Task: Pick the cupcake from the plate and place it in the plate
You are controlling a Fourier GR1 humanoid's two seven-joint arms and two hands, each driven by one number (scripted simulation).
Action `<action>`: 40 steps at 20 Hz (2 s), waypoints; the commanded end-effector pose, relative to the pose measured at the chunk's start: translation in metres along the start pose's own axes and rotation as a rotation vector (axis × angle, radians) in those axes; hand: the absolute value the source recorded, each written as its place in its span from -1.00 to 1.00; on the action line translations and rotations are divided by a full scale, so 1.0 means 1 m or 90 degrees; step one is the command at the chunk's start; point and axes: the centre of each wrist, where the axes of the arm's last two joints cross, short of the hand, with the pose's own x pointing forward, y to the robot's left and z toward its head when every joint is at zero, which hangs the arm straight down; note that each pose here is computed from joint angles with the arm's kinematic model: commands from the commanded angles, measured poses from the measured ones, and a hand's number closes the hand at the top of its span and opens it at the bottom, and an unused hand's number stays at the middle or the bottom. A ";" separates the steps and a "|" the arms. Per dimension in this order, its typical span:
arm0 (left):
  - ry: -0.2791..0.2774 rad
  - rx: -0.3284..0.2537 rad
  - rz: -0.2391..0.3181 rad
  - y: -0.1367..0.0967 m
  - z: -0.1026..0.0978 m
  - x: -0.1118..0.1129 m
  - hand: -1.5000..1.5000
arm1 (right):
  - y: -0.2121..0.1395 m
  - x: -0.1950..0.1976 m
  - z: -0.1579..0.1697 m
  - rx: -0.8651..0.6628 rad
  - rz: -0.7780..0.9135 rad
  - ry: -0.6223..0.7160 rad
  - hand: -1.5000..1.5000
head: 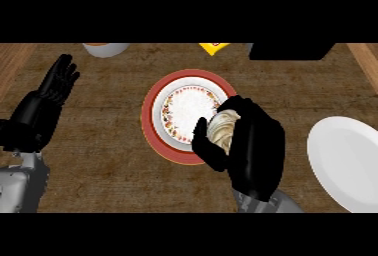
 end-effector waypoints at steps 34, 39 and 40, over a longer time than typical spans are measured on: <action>-0.016 -0.035 0.014 -0.026 -0.026 0.009 0.00 | 0.119 0.003 -0.120 -0.079 -0.253 0.152 -1.00; 0.003 -0.014 0.007 0.002 -0.006 -0.013 0.00 | 0.105 0.008 -0.124 -0.112 -0.352 0.165 -1.00; -0.013 -0.028 0.004 -0.002 -0.013 0.004 0.00 | 0.113 0.002 -0.116 -0.120 -0.361 0.181 -1.00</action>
